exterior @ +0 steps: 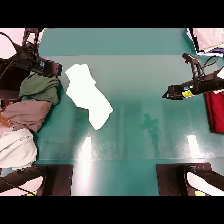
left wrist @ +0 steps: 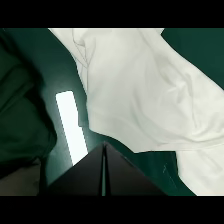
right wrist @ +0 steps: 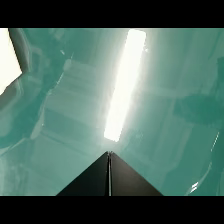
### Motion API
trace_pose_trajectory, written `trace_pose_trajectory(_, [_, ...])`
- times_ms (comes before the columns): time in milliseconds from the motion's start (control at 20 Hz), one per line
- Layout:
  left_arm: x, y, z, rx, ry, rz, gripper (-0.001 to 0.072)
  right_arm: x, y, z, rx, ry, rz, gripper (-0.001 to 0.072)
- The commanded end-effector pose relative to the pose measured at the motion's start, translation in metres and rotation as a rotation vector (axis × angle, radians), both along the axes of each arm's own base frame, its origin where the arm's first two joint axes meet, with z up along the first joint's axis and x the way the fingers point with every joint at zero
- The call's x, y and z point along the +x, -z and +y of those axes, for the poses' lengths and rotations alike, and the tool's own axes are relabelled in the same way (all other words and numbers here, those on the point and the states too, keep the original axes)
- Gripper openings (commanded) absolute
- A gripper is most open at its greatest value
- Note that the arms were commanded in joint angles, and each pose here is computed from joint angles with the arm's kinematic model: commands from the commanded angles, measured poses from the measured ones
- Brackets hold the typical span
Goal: Fold the shirts.
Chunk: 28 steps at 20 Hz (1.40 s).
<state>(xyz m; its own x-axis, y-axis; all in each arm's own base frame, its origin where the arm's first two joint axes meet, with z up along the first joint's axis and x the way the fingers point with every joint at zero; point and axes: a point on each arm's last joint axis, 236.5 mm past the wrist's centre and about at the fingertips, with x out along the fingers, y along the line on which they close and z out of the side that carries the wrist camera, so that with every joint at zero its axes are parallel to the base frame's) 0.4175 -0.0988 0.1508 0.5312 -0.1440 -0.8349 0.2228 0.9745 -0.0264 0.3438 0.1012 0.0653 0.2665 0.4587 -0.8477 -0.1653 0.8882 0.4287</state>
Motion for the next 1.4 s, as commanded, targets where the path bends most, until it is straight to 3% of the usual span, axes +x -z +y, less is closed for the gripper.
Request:
trace_pose_trajectory(0, [0.004,-0.003,-0.002,-0.012,0.000,-0.022,0.0026,0.004,-0.001,0.000,0.001,0.008,-0.016,0.0017])
trace_pose_trajectory(350, [0.025,-0.019,-0.006,-0.028,0.008,-0.134,0.0032,0.004,-0.001,0.000,0.001,0.007,-0.013,0.0017])
trace_pose_trajectory(450, [0.032,-0.008,-0.007,-0.026,0.000,-0.119,0.0639,0.003,-0.001,0.000,0.002,0.006,-0.012,0.0017])
trace_pose_trajectory(650, [0.040,0.083,-0.008,0.009,-0.006,0.045,0.0645,0.003,-0.001,0.002,0.003,0.003,-0.011,0.0017])
trace_pose_trajectory(900, [0.066,0.163,-0.012,0.035,-0.008,0.122,0.0645,-0.006,0.001,0.003,0.003,-0.015,0.021,0.0017])
trace_pose_trajectory(1100, [0.078,0.158,-0.017,0.013,-0.011,0.082,0.0643,-0.007,0.001,0.003,0.003,-0.017,0.022,0.0017])
trace_pose_trajectory(1150, [0.082,0.149,-0.018,0.011,-0.011,0.071,0.0575,-0.005,-0.003,0.003,0.003,-0.012,0.006,0.0017])
trace_pose_trajectory(1200, [0.086,0.136,-0.019,0.008,-0.009,0.057,0.0254,-0.002,-0.009,0.002,0.002,-0.004,-0.027,0.0017])
trace_pose_trajectory(1250, [0.092,0.117,-0.021,-0.001,-0.009,0.031,0.0037,0.001,-0.018,0.001,0.001,0.006,-0.067,0.0017])
trace_pose_trajectory(1350, [0.103,0.065,-0.032,-0.064,-0.003,-0.049,0.0028,0.006,-0.047,-0.002,-0.002,0.036,-0.184,0.0017])
